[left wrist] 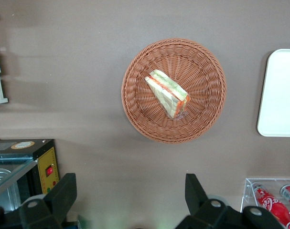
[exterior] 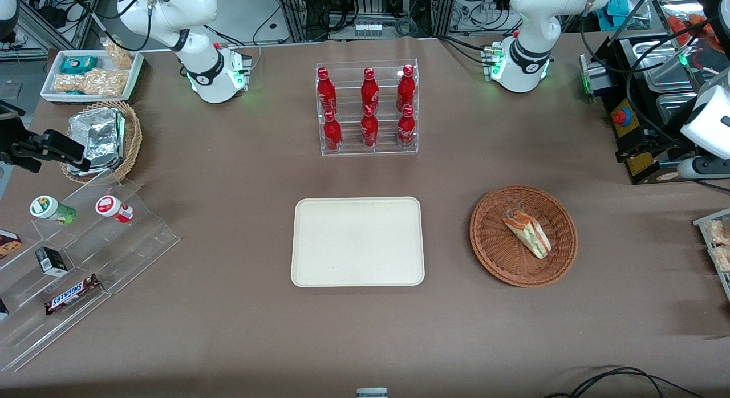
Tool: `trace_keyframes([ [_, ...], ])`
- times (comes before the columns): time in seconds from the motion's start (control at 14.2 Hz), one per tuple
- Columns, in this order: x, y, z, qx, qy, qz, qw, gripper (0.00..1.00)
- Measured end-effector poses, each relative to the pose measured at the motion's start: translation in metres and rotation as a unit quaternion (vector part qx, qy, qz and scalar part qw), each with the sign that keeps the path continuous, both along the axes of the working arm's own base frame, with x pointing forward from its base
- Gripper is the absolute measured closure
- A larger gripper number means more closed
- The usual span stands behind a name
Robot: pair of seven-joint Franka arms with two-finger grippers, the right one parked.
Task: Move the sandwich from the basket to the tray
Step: 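Move the left gripper from rest toward the wicker basket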
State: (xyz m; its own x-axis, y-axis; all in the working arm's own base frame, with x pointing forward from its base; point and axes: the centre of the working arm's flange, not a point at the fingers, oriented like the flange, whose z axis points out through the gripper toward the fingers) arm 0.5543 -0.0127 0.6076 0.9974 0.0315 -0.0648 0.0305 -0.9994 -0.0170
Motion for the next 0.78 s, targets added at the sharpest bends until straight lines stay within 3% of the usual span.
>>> trace_keyframes([
  [0.49,0.000,-0.002,-0.003,0.000,0.005,0.003,1.0000,0.00],
  [0.78,-0.001,-0.009,-0.019,0.001,0.028,-0.003,0.9996,0.00],
])
